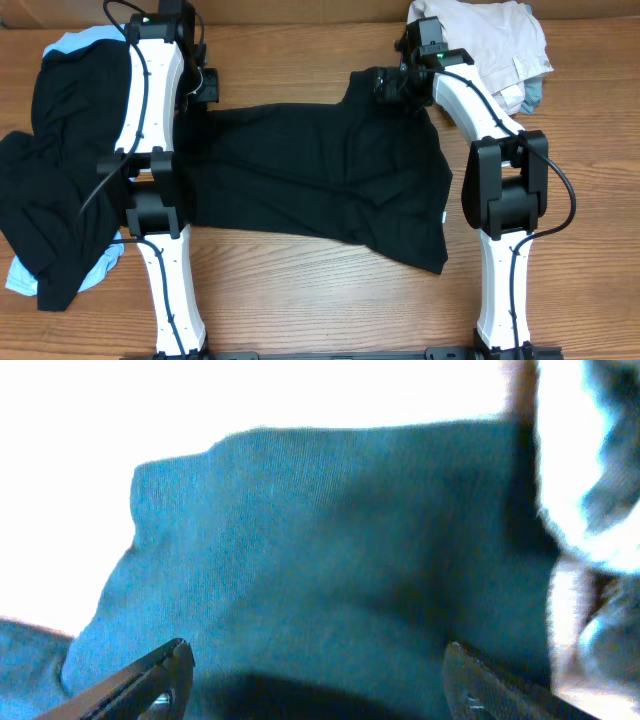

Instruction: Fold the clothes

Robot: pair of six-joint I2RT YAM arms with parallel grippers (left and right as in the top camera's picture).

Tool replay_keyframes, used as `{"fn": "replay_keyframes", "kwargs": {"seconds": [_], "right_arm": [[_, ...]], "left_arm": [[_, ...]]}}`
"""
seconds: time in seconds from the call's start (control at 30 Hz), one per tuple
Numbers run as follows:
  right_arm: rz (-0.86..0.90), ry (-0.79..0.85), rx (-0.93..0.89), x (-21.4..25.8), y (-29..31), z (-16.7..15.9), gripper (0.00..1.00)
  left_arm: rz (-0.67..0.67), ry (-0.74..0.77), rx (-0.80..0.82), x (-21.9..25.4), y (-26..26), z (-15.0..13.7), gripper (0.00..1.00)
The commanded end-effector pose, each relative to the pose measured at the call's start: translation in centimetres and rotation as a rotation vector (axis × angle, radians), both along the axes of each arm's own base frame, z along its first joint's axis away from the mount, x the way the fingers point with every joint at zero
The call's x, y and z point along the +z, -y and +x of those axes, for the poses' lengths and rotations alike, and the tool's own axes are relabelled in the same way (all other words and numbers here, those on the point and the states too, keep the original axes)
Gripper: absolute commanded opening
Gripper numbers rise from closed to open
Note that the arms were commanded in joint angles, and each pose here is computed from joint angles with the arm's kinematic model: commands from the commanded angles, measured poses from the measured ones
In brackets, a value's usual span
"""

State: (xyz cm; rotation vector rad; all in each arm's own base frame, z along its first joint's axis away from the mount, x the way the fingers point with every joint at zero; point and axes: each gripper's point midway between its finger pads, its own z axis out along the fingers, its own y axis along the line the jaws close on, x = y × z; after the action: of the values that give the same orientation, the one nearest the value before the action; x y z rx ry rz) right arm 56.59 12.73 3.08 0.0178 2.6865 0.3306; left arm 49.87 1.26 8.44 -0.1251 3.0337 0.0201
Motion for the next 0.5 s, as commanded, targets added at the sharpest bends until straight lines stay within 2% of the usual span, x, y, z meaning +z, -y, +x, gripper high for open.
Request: {"fn": "replay_keyframes", "kwargs": {"seconds": [0.0,0.13,0.47], "right_arm": [[-0.086,0.097,-0.035,2.2,1.8,2.0,0.83],[-0.155,0.137,-0.066,1.5,3.2,3.1,0.82],[-0.17,0.126,-0.078,-2.2,4.7,4.1,0.82]], "left_arm": [[-0.005,0.065,0.007,2.3,0.3,0.7,0.04],[-0.005,0.077,0.007,2.4,0.3,1.0,0.04],[-0.004,0.09,0.007,2.4,0.3,1.3,0.04]]}}
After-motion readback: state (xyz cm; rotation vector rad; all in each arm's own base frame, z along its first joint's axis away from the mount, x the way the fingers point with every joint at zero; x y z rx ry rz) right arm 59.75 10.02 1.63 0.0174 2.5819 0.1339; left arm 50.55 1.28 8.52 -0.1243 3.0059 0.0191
